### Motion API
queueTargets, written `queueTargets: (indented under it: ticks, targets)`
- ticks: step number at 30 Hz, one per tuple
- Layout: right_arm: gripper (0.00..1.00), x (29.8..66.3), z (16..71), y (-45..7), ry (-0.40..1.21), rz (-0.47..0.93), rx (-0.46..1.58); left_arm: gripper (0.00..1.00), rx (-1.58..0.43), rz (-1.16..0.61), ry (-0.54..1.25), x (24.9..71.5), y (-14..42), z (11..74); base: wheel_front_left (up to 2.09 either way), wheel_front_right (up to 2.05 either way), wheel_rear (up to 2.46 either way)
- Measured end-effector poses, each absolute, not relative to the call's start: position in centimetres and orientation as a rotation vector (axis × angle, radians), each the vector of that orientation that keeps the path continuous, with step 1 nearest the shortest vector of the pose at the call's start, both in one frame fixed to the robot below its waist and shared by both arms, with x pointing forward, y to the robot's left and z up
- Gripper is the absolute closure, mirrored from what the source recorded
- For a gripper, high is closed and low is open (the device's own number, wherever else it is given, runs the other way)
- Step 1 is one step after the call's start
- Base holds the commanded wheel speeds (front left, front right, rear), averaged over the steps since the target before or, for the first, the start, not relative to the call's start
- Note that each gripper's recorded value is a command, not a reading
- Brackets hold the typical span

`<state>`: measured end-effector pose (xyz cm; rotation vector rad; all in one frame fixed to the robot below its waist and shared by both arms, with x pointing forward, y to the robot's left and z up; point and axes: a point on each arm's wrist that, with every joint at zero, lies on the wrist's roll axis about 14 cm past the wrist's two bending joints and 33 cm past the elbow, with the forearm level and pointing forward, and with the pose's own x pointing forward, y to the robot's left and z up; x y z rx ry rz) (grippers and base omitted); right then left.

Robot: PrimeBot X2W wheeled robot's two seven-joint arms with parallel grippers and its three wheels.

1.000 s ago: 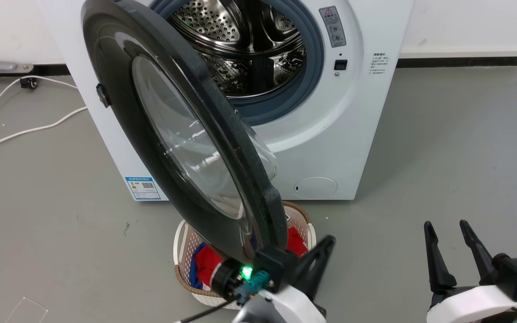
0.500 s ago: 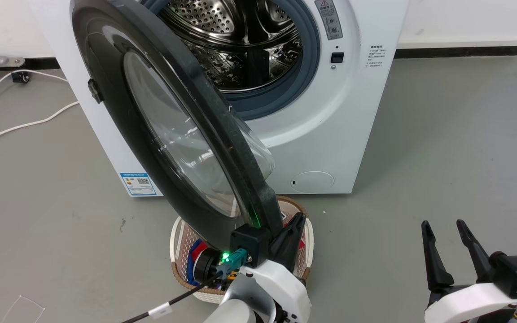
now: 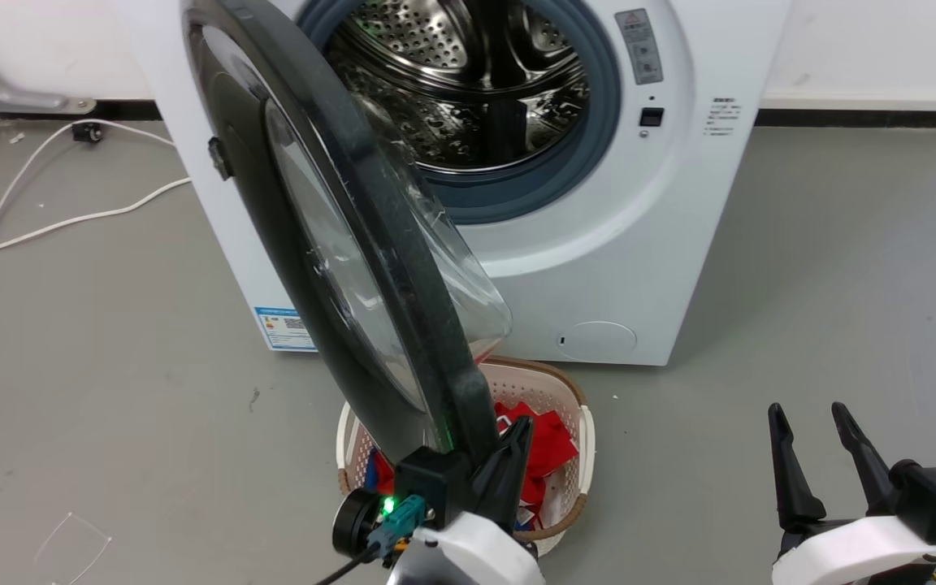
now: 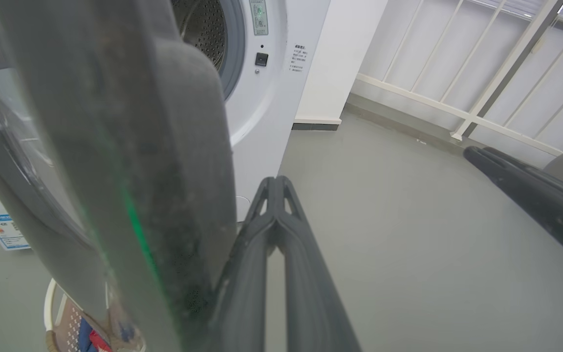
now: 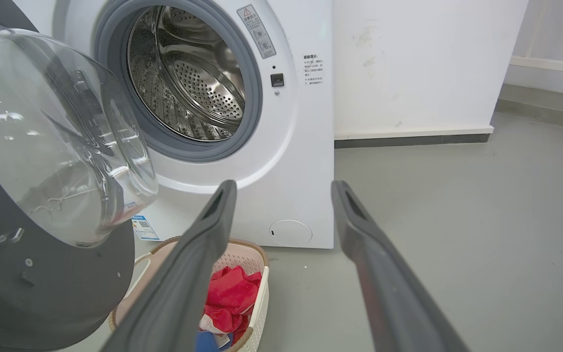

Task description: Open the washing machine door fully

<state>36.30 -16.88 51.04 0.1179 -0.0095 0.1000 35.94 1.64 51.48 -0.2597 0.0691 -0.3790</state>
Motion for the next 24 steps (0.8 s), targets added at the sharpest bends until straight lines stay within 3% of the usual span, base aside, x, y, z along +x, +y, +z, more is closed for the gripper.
queueTargets:
  ticks: [15, 24]
  targets:
    - [0.00, 38.5, 51.4, -11.7, -0.011, 0.254, 0.116, 1.00, -0.261, -0.179, 0.020, 32.3, 8.0, 52.5, 0.00, 0.00, 0.00]
    - [0.00, 39.9, 51.5, -8.2, -0.009, 0.354, 0.113, 1.00, -0.257, 0.060, -0.014, 31.0, 14.6, 52.6, 0.00, 0.00, 0.00]
